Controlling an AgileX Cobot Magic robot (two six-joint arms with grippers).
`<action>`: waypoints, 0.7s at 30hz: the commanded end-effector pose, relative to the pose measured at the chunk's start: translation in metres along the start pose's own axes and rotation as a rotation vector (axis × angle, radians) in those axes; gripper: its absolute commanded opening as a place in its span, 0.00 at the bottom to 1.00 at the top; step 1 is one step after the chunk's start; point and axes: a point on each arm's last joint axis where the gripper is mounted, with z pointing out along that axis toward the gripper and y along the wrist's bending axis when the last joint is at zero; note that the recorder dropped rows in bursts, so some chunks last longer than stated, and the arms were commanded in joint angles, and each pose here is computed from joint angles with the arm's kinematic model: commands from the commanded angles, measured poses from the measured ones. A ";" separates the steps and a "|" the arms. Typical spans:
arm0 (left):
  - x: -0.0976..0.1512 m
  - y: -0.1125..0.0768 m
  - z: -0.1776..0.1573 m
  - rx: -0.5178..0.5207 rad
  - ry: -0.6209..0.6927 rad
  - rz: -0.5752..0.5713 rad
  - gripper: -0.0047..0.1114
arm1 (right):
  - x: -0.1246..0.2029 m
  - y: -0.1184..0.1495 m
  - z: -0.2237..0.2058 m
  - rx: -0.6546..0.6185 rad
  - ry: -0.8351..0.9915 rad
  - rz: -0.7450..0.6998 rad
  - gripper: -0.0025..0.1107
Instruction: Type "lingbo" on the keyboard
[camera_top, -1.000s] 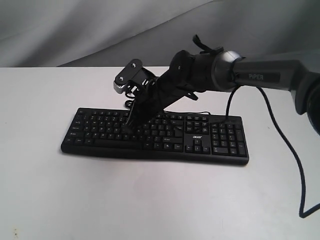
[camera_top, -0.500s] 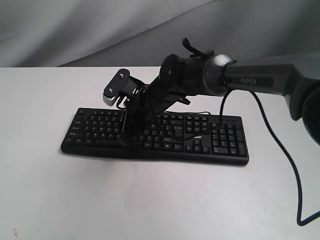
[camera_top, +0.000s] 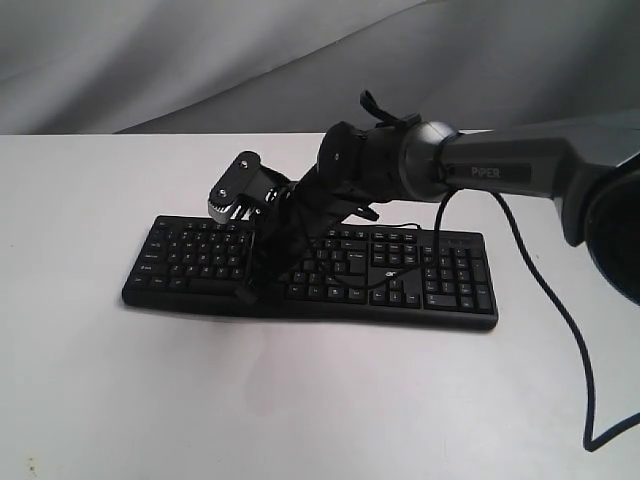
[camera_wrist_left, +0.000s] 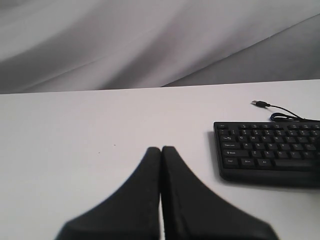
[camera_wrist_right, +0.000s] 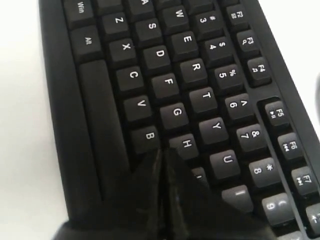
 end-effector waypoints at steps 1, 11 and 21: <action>0.001 0.000 0.000 0.000 -0.005 -0.006 0.04 | -0.006 0.001 -0.002 0.012 -0.025 -0.003 0.02; 0.001 0.000 0.000 0.000 -0.005 -0.006 0.04 | 0.000 0.001 0.009 0.005 -0.025 0.014 0.02; 0.001 0.000 0.000 0.000 -0.005 -0.006 0.04 | 0.001 0.000 0.012 0.006 -0.024 0.017 0.02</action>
